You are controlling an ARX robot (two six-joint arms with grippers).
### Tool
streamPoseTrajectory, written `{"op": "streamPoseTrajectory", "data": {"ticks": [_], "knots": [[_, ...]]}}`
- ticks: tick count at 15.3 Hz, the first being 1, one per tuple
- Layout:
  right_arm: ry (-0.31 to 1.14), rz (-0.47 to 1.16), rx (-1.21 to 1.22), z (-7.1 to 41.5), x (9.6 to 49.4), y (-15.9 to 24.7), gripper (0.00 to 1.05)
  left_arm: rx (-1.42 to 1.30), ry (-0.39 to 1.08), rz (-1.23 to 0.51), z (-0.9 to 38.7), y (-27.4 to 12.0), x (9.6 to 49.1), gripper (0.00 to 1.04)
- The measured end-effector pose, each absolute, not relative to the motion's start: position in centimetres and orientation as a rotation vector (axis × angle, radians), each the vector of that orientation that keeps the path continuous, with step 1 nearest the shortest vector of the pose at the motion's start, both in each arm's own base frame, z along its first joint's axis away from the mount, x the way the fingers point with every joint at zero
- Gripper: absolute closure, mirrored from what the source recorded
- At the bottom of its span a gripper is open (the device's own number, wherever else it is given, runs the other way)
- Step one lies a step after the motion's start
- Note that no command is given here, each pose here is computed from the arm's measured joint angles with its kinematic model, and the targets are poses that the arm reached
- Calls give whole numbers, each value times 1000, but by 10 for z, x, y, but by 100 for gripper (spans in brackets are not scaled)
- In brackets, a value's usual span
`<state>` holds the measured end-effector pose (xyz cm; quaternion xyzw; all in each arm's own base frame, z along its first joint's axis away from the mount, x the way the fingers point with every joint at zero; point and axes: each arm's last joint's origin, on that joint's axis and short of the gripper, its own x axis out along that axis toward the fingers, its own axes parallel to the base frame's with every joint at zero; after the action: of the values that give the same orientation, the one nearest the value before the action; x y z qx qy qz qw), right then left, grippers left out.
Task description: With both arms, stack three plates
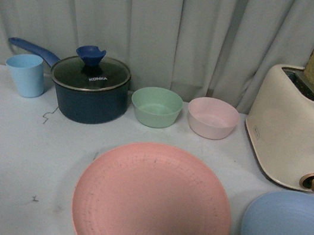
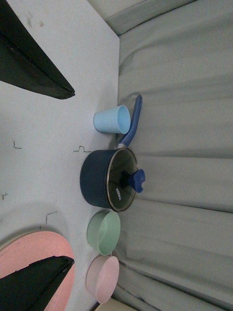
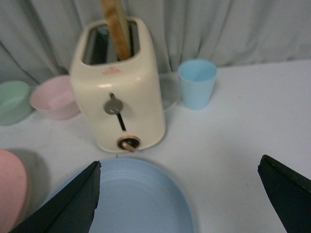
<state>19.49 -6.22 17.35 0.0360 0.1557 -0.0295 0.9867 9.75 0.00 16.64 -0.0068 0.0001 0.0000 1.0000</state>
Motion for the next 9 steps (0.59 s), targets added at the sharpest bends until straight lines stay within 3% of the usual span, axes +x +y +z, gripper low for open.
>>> {"op": "streamPoseTrajectory", "data": {"ticks": [4, 9], "knots": [[625, -117, 99, 112, 252, -63, 6, -14, 0, 0, 166, 0, 98, 7], [796, -131, 93, 68, 271, -59, 6, -14, 1, 0, 166, 0, 98, 7]]}}
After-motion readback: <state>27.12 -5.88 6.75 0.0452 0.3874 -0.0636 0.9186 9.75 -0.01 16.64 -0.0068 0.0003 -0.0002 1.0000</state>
